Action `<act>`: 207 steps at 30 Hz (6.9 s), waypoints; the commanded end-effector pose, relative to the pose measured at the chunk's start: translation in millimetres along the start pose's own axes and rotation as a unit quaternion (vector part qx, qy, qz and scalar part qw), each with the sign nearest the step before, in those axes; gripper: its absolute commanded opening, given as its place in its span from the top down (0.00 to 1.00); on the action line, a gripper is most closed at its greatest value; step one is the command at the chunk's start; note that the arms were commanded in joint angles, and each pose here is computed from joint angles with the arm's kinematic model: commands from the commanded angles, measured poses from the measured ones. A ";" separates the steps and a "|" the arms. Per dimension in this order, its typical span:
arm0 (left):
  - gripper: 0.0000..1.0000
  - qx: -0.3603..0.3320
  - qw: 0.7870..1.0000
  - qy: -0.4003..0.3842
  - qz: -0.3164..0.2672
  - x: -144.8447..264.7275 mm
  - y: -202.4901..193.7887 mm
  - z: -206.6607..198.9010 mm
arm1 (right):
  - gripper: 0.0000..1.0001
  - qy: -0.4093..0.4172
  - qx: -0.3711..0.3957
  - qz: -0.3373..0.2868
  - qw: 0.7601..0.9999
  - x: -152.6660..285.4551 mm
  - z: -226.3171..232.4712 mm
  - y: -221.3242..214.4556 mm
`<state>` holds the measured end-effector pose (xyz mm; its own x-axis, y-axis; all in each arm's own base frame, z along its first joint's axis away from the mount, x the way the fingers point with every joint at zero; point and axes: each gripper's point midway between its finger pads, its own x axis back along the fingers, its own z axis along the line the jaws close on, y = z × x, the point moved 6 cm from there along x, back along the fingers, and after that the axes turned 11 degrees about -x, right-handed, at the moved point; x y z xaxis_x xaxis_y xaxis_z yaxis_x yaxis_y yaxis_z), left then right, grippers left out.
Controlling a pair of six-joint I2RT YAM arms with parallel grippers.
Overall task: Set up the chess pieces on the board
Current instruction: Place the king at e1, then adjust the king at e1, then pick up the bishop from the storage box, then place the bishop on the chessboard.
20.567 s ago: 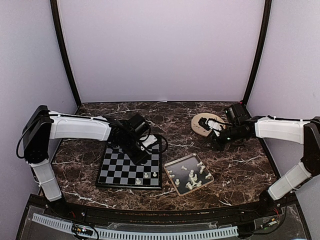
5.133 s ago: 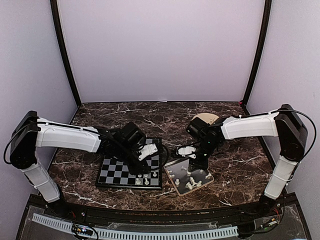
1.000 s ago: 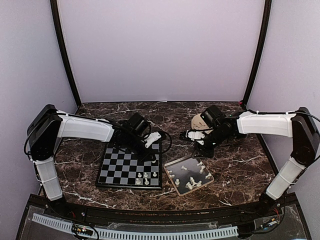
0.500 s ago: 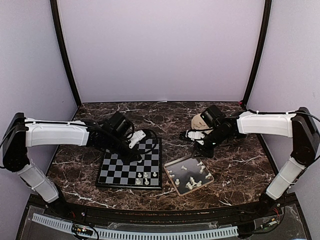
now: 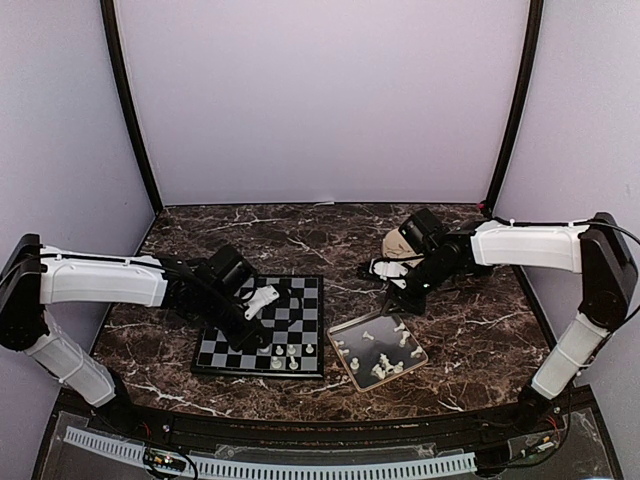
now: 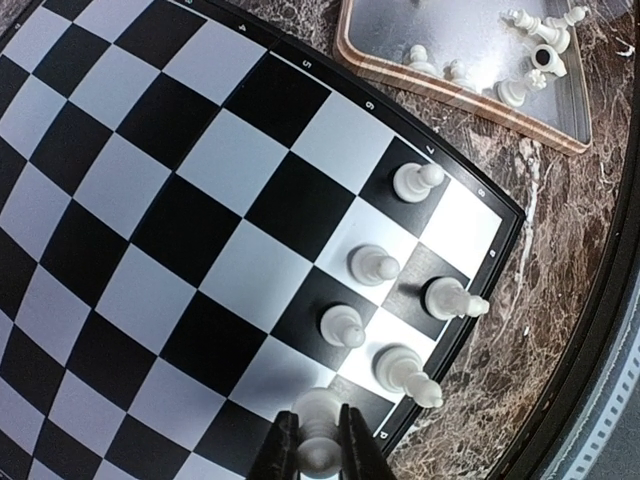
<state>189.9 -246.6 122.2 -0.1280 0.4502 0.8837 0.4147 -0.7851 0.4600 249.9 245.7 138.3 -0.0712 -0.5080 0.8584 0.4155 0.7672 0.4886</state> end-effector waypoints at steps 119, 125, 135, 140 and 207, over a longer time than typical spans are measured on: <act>0.61 -0.003 0.981 0.057 -0.183 31.6 91.4 25.8 | 0.66 0.084 0.101 0.060 0.990 14.7 67.3 -29.7; 0.60 0.004 0.982 0.051 -0.180 23.7 88.5 25.9 | 0.63 0.075 0.120 0.096 0.985 3.9 75.0 -45.0; 0.60 0.009 0.984 0.052 -0.170 18.7 78.9 25.0 | 0.64 0.073 0.125 0.142 0.979 -17.1 75.5 -60.6; 0.60 0.010 0.984 0.050 -0.171 17.0 77.0 24.4 | 0.72 0.062 0.123 0.144 0.980 -17.8 73.1 -60.7; 0.56 0.159 0.918 0.256 -0.257 97.6 25.8 67.1 | 0.73 0.012 0.126 0.093 0.988 -87.0 57.1 137.0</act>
<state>246.5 -190.1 224.4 -0.7890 0.3895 0.4751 0.3870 -0.2854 0.8768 259.8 426.2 121.6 0.0399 -0.3373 0.9405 0.1716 0.9296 0.3261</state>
